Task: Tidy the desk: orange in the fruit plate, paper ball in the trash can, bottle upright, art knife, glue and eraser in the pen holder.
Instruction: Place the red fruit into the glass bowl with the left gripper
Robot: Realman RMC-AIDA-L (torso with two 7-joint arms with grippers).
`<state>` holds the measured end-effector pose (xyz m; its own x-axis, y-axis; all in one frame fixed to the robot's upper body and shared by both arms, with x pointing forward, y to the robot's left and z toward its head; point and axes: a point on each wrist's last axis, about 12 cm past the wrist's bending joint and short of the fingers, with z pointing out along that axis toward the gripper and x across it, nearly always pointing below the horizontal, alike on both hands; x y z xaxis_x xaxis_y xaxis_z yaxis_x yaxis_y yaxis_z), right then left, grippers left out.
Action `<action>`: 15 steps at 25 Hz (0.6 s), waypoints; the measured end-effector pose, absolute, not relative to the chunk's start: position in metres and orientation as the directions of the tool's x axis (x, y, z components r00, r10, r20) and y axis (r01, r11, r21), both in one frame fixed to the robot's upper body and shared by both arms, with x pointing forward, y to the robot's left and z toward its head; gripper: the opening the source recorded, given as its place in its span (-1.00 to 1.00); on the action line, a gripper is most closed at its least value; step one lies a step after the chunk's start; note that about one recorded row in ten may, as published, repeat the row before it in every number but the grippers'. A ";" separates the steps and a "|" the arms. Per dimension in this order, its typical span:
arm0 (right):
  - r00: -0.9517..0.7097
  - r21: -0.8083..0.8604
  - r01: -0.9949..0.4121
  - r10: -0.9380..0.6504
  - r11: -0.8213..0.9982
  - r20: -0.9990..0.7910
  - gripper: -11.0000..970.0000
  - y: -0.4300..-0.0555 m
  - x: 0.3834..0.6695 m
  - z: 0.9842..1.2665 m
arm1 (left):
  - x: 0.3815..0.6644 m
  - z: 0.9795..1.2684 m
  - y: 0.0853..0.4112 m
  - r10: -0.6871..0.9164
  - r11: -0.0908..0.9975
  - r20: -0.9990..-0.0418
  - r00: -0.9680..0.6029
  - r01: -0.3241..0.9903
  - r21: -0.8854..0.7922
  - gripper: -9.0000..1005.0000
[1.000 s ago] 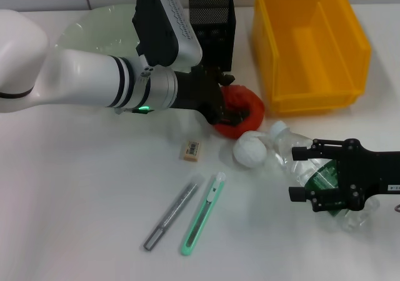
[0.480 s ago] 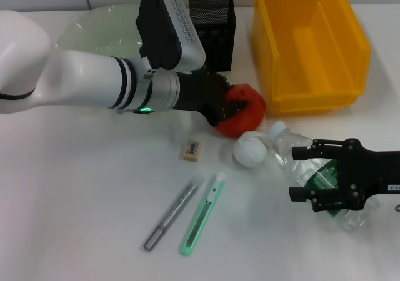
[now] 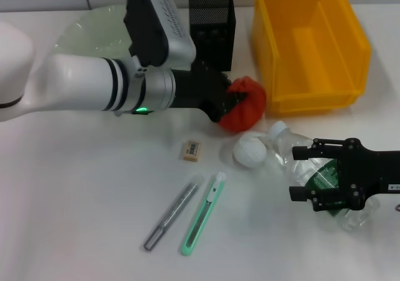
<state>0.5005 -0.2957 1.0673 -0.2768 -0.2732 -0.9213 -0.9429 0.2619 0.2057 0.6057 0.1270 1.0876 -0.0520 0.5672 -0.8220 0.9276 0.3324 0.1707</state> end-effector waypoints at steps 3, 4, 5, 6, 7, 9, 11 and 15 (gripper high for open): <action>-0.277 0.205 -0.943 -0.276 0.262 -0.921 0.70 -0.296 0.501 1.067 | 0.602 1.096 0.136 0.511 0.356 -0.858 -0.055 0.922 0.153 -0.77; -0.277 0.205 -0.943 -0.277 0.262 -0.920 0.70 -0.295 0.501 1.067 | 0.601 1.098 0.140 0.493 0.364 -0.868 -0.058 0.920 0.145 -0.77; -0.276 0.204 -0.943 -0.279 0.262 -0.920 0.70 -0.295 0.501 1.067 | 0.600 1.101 0.145 0.474 0.374 -0.878 -0.062 0.917 0.138 -0.78; -0.276 0.204 -0.943 -0.280 0.262 -0.920 0.70 -0.295 0.501 1.067 | 0.598 1.107 0.156 0.429 0.395 -0.901 -0.070 0.911 0.118 -0.79; -0.276 0.204 -0.944 -0.280 0.261 -0.919 0.70 -0.295 0.501 1.067 | 0.598 1.107 0.156 0.429 0.395 -0.901 -0.070 0.911 0.118 -0.80; -0.276 0.204 -0.943 -0.280 0.262 -0.919 0.70 -0.295 0.501 1.067 | 0.597 1.116 0.177 0.358 0.438 -0.929 -0.088 0.895 0.084 -0.82; -0.276 0.203 -0.943 -0.281 0.262 -0.919 0.70 -0.295 0.501 1.067 | 0.597 1.121 0.192 0.312 0.475 -0.945 -0.098 0.878 0.065 -0.83; -0.275 0.202 -0.944 -0.281 0.262 -0.920 0.70 -0.295 0.502 1.067 | 0.597 1.125 0.210 0.243 0.531 -0.963 -0.114 0.847 0.034 -0.86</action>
<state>0.5018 -0.2949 1.0671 -0.2746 -0.2812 -0.9195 -0.9438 0.2618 0.2018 0.5972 0.2104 1.1251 -0.1136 0.2434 -0.9632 0.8467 0.5310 0.0343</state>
